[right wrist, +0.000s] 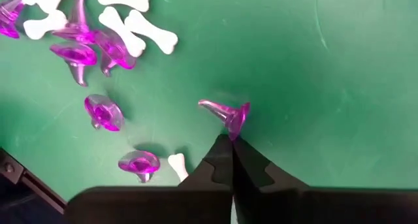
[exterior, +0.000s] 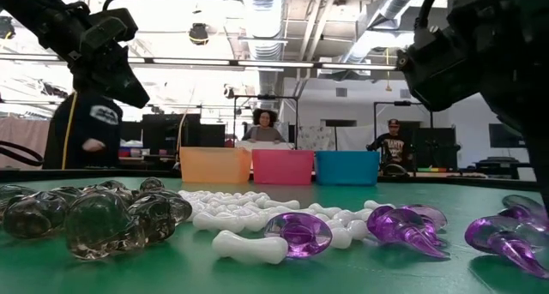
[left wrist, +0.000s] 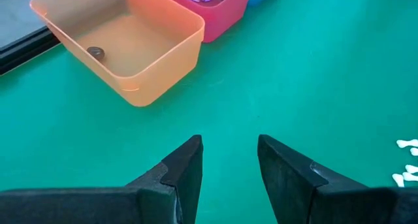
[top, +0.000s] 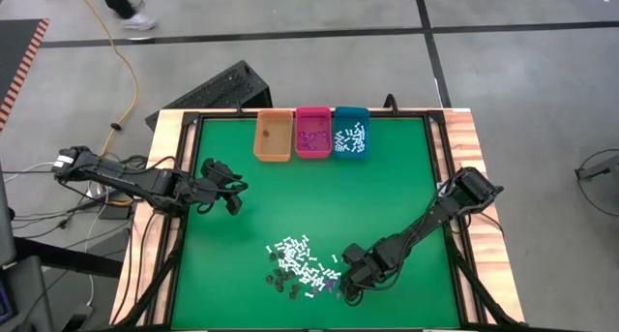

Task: Sort Halloween decoration
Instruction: Put the violet witch hat toy into the red bin

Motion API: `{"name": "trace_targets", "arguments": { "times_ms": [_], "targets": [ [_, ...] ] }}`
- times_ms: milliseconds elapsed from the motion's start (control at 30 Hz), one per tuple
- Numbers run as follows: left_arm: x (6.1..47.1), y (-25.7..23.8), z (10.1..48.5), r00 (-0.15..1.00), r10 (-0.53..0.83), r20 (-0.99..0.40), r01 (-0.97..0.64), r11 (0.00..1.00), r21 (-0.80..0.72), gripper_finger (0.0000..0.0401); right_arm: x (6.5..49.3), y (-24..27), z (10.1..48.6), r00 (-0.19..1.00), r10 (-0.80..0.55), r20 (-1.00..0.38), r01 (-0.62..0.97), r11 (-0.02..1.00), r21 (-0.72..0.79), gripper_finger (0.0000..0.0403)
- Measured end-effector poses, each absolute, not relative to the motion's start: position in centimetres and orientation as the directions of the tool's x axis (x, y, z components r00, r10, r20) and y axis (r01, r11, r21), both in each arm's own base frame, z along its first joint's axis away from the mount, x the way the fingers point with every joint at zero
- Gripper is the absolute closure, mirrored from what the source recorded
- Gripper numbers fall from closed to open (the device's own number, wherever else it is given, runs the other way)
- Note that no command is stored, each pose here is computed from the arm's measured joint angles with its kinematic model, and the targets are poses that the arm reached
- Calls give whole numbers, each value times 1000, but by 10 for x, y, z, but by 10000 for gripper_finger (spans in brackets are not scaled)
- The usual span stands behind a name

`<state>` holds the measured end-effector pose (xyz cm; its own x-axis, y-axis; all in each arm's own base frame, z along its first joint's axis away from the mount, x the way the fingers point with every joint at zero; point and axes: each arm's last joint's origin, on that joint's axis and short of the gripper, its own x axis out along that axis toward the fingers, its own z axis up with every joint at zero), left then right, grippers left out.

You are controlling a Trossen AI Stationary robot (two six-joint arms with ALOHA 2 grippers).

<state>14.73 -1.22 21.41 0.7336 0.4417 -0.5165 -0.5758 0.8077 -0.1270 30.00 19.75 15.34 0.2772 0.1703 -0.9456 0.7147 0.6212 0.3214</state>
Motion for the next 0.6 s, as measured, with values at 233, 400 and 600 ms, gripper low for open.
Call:
{"name": "trace_targets", "arguments": {
  "times_ms": [233, 400, 600],
  "targets": [
    [147, -12, 214, 734, 442, -516, -576, 808, -127, 263, 310, 187, 167, 253, 96, -963, 678, 692, 247, 386],
    [147, -12, 214, 734, 442, -516, -576, 808, -127, 263, 323, 164, 188, 192, 37, -981, 620, 770, 150, 386],
    [147, -12, 214, 734, 442, -516, -574, 810, -122, 263, 348, 113, 215, 193, -67, -979, 513, 857, 43, 386]
  ]
}}
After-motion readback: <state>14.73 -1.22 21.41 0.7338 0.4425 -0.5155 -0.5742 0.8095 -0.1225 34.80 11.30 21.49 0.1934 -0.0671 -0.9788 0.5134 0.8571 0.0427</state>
